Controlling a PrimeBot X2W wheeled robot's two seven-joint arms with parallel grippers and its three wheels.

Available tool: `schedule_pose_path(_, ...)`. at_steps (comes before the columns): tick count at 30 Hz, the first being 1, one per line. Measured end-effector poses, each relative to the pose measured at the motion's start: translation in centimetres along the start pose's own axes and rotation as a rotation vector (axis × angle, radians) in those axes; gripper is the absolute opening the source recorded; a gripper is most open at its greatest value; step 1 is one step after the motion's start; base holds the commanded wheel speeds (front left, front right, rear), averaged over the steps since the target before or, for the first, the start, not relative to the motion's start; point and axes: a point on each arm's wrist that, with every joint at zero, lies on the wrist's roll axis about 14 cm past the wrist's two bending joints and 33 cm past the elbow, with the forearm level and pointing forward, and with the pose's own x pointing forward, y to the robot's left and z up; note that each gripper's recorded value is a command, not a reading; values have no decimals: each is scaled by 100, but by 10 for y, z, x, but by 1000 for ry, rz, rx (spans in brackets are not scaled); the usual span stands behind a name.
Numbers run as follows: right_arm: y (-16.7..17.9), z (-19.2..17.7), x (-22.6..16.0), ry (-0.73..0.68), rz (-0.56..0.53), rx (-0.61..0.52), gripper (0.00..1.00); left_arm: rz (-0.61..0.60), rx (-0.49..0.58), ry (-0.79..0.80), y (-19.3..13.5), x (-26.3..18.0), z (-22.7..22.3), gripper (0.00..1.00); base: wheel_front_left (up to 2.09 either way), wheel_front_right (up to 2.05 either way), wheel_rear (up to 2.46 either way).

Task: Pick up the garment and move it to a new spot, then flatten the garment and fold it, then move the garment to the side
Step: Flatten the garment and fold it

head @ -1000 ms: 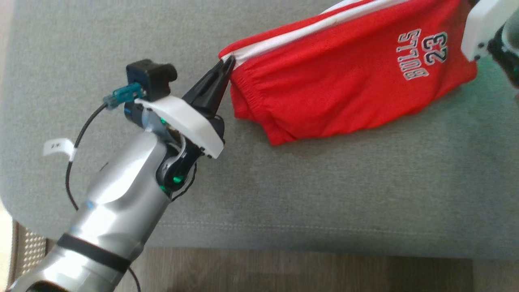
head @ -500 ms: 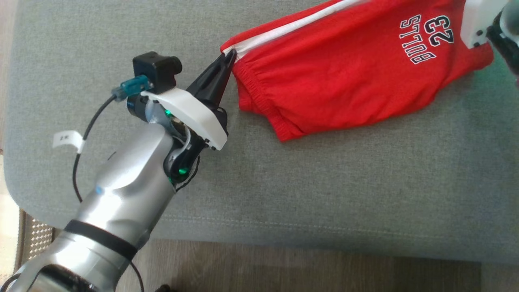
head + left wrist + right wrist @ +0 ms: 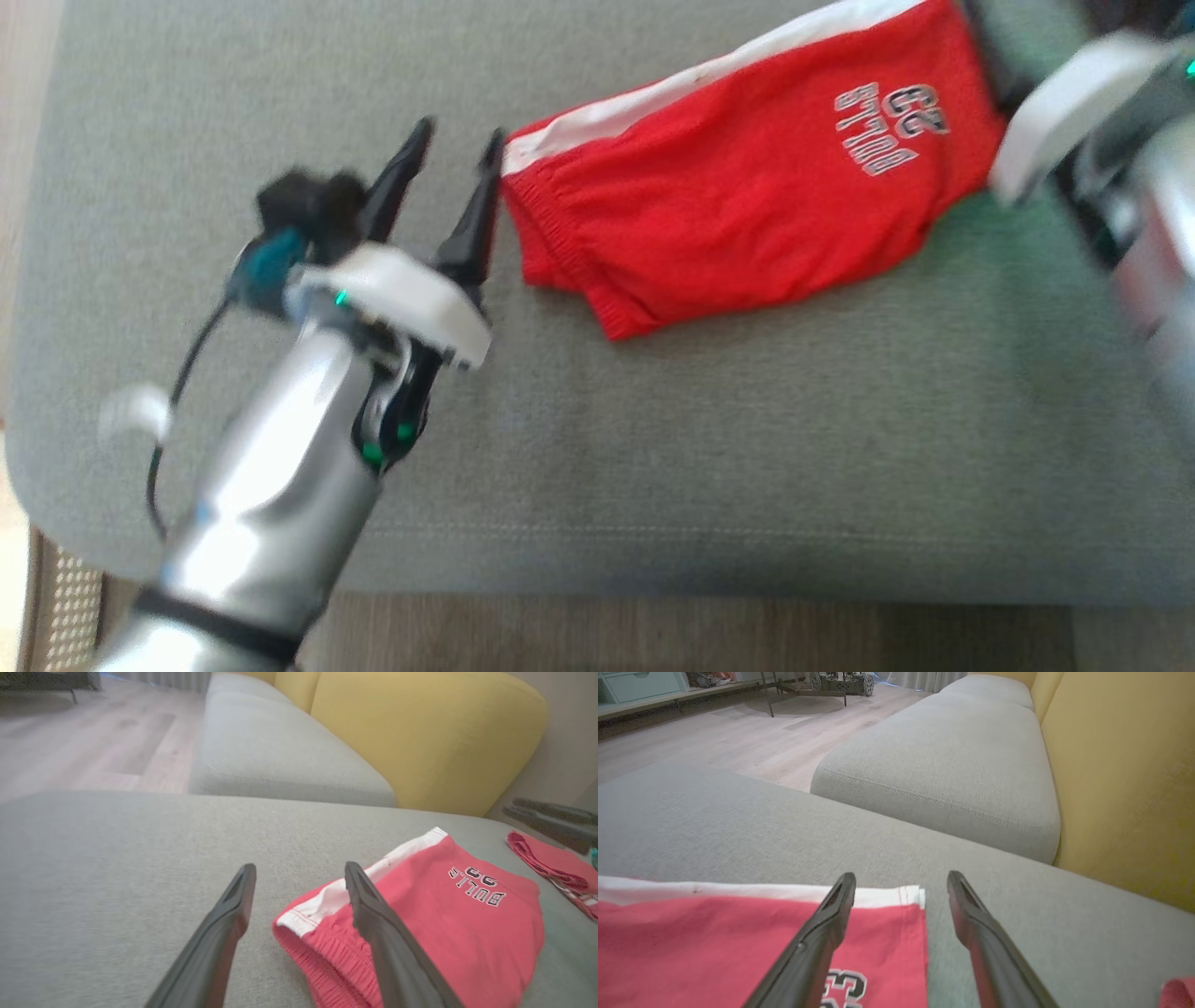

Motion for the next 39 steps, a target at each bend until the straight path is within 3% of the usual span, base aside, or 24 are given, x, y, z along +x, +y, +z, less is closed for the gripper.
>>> schedule_pose_path(6, 13, -21, -43, 21, -18, 82, 100, 116, 96, -122, -8, -47, 23, 100, 0, 0, 0)
schedule_pose_path(11, 6, -27, -56, 31, -51, 106, 100, 184, 132, -160, -17, -84, 25, 100, 0, 0, 0)
schedule_pose_path(23, -12, -61, -22, 191, -132, 173, 100, 316, 158, -168, -7, -125, 24, 100, 0, 0, 0)
schedule_pose_path(28, -2, -67, 6, 247, -109, 189, 100, 368, 160, -147, 5, -129, 18, 100, 0, 0, 0)
schedule_pose_path(35, 5, -99, 8, 391, -103, 194, 97, 408, 187, -142, 15, -136, 19, 100, 0, 0, 0)
schedule_pose_path(36, 5, -100, 8, 398, -102, 197, 90, 409, 190, -144, 14, -137, 19, 100, 0, 0, 0)
schedule_pose_path(37, 5, -100, 7, 408, -102, 200, 49, 409, 189, -145, 14, -137, 20, 100, 0, 0, 0)
schedule_pose_path(38, 5, -102, 6, 421, -102, 202, 30, 409, 188, -145, 14, -137, 20, 100, 0, 0, 0)
schedule_pose_path(39, 6, -102, 5, 432, -101, 207, 3, 410, 187, -143, 13, -138, 19, 100, 0, 0, 0)
